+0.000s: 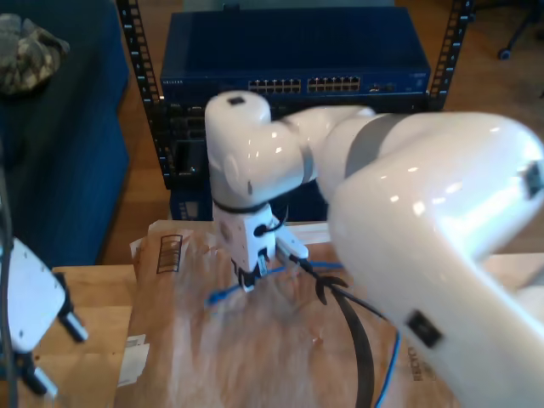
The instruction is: Grab the cable and plug it in
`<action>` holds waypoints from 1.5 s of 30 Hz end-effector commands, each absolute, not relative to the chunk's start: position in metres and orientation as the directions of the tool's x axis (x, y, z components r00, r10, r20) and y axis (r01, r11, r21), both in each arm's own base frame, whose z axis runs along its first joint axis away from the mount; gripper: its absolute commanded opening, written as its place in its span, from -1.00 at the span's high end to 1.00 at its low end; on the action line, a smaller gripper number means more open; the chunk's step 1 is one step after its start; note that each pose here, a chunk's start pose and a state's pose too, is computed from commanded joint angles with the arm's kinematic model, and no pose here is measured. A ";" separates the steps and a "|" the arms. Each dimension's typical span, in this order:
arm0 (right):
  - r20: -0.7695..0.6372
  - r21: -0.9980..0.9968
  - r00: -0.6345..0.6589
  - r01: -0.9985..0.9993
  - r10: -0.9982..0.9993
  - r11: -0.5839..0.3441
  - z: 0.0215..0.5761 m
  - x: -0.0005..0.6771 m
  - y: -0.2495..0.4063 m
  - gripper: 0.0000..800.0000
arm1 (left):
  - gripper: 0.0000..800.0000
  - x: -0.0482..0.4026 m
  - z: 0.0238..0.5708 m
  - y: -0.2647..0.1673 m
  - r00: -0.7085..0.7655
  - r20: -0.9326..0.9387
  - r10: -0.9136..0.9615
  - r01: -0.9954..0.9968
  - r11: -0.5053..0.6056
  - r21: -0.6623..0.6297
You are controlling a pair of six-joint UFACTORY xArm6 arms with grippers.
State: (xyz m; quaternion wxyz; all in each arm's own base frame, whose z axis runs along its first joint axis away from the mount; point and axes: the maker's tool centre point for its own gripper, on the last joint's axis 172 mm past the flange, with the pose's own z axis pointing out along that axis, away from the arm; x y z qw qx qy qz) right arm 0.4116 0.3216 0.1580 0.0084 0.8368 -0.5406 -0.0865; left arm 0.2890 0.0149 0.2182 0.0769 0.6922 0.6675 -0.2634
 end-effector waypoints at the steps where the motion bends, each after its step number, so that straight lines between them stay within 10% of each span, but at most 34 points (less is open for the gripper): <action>1: -0.136 0.098 0.374 -0.916 -0.917 -0.388 0.169 0.409 0.312 0.99 | -1.00 0.298 0.229 -0.001 -0.013 -0.494 0.869 0.968 -0.112 -0.222; 18: -0.431 0.087 -0.135 -0.990 -0.892 0.108 0.275 0.344 0.160 0.99 | -1.00 0.407 0.382 -0.185 -0.018 -0.709 0.705 0.997 -0.041 -0.066; 34: -0.617 0.069 -0.254 -0.961 -0.745 0.269 0.370 0.357 0.196 0.99 | -1.00 0.391 0.544 -0.267 0.098 -0.868 0.487 0.993 -0.103 0.054; 45: -0.638 0.021 -0.226 -0.961 -0.736 0.276 0.400 0.369 0.199 0.99 | -1.00 0.353 0.554 -0.258 0.073 -0.858 0.509 0.988 -0.156 -0.008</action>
